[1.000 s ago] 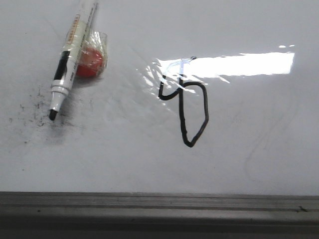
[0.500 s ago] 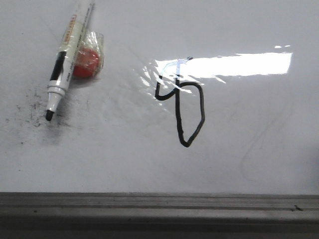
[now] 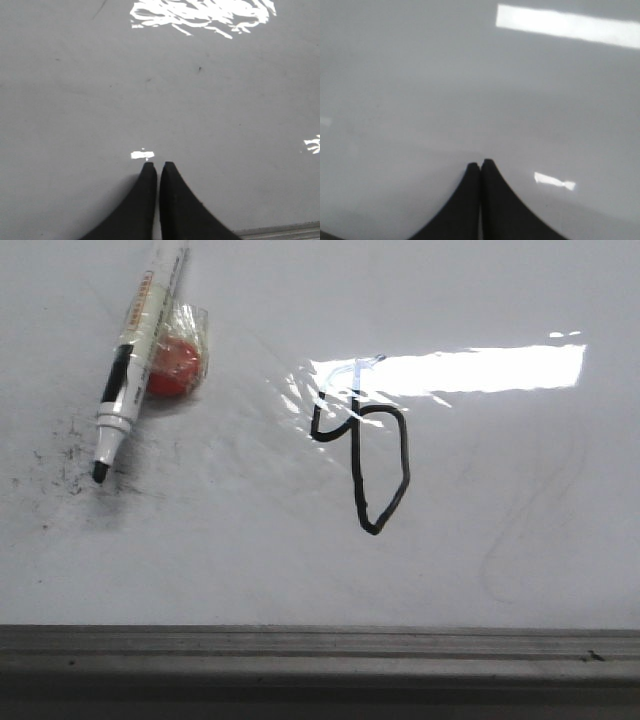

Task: Write number 8 on whiteboard

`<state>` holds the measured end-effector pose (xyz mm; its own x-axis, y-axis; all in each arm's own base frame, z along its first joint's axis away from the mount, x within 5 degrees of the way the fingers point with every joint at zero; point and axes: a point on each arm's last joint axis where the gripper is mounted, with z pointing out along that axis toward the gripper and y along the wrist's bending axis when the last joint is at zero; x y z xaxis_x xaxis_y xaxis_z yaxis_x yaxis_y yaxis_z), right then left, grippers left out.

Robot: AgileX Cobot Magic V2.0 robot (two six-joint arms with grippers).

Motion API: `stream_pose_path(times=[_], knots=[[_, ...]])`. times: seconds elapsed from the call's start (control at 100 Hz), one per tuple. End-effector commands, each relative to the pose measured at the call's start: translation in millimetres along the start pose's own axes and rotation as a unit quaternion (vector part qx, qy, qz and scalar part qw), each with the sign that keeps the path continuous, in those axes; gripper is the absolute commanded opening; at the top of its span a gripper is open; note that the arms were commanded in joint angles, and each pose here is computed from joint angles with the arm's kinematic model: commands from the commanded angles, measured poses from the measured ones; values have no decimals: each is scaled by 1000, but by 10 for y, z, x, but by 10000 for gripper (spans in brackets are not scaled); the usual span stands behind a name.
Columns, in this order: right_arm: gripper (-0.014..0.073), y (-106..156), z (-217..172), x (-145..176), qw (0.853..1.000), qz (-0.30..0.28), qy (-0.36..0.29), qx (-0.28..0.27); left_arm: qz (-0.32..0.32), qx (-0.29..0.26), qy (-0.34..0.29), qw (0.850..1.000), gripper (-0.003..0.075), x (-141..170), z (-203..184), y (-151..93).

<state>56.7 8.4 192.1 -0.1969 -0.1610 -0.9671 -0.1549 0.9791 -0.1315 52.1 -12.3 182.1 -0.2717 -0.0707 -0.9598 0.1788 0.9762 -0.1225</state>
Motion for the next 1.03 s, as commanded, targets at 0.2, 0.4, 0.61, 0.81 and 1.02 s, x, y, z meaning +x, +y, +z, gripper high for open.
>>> stream_pose_path(times=[0.2,0.4,0.61,0.81,1.02], knots=[[-65,-56,-19,140,998,44,-1,46,-5,-2,-19,1000,-20,53,12,12],[-65,-56,-18,139,998,44,-1,46,-5,-2,-20,1000,-20,51,12,12],[-65,-56,-18,135,998,44,-3,46,-5,-2,-20,1000,-20,51,12,12],[-65,-56,-18,133,998,43,-4,46,-5,-2,-20,1000,-20,51,12,12],[-65,-56,-18,133,998,43,-4,46,-5,-2,-20,1000,-20,51,12,12]])
